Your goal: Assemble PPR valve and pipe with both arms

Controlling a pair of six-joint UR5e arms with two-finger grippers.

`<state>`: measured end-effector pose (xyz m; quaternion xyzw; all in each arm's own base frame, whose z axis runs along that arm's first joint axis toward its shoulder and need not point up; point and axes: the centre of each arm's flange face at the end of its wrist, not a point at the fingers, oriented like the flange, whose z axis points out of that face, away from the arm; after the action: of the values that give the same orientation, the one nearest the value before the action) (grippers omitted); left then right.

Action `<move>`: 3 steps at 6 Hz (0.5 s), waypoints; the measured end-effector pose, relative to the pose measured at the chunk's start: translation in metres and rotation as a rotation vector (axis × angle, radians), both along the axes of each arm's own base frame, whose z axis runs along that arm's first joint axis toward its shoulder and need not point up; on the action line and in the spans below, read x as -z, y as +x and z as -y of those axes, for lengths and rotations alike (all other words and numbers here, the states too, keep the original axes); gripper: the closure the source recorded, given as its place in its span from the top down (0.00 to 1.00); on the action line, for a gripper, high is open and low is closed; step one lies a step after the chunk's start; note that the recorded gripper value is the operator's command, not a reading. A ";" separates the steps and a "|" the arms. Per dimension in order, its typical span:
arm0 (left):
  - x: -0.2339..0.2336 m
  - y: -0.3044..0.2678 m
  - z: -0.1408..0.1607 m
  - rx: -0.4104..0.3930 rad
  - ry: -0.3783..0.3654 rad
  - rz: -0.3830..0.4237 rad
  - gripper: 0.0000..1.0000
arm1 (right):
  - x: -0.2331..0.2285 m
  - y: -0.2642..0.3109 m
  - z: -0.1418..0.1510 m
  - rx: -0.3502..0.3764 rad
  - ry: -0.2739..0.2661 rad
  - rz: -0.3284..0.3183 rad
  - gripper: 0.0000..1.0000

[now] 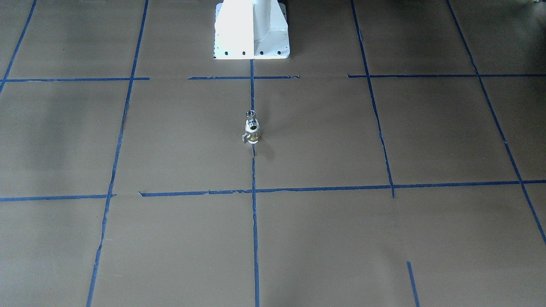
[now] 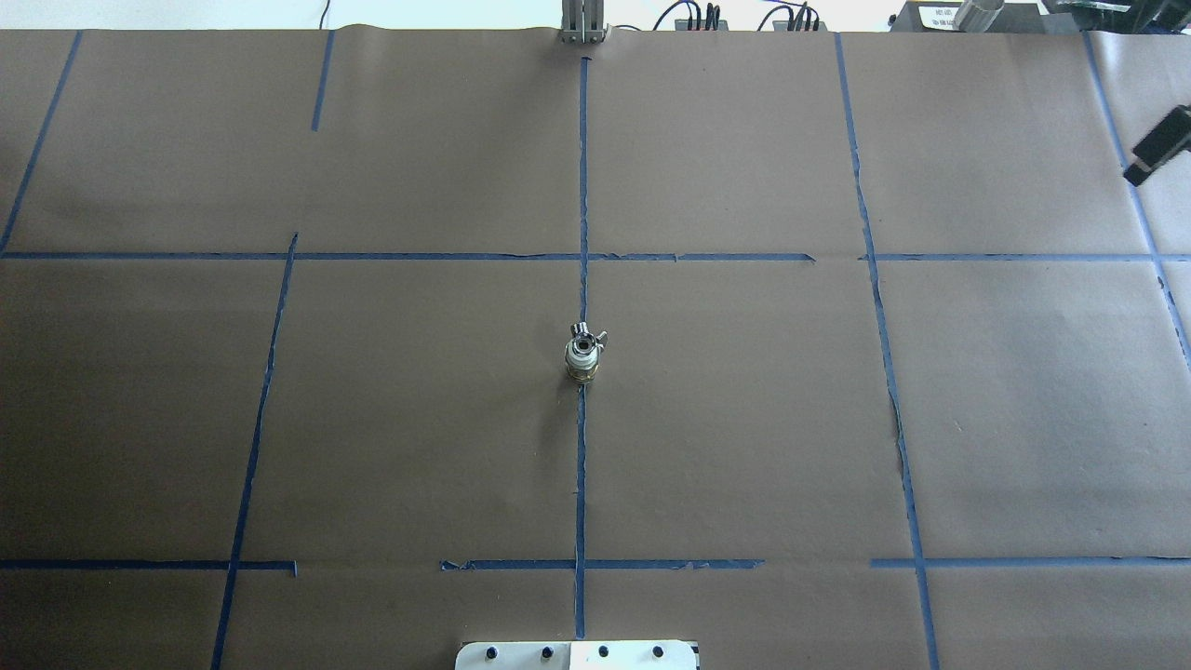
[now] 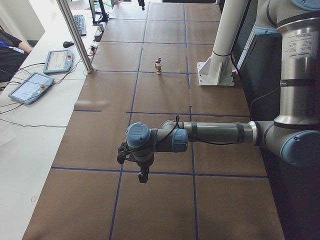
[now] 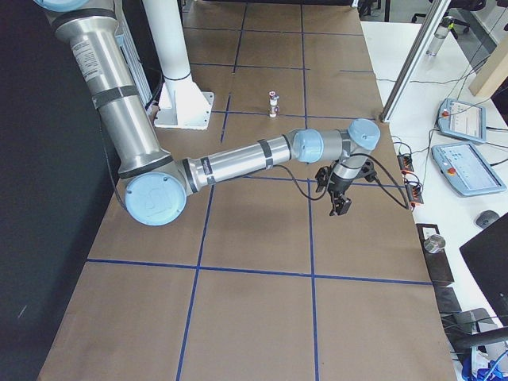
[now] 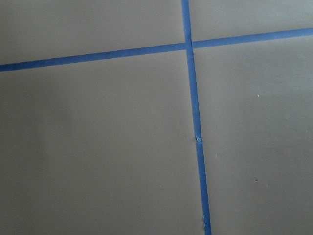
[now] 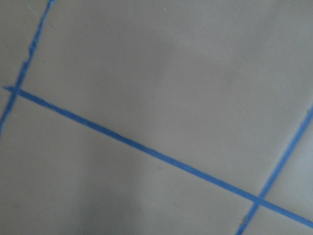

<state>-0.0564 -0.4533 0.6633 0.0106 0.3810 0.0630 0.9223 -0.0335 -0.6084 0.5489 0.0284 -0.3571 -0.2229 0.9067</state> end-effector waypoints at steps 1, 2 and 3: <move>0.003 0.000 0.000 -0.001 0.007 -0.001 1.00 | -0.050 0.050 -0.034 -0.021 -0.034 -0.008 1.00; 0.006 0.001 -0.001 -0.002 0.013 -0.001 1.00 | -0.092 0.088 -0.072 -0.069 -0.095 -0.010 1.00; 0.008 0.001 -0.002 -0.002 0.015 -0.002 1.00 | -0.121 0.106 -0.109 -0.101 -0.147 -0.005 1.00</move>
<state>-0.0554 -0.4510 0.6551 0.0173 0.3814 0.0670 0.9218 0.0723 -0.4995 0.6703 -0.0208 -0.3684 -0.1502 0.9172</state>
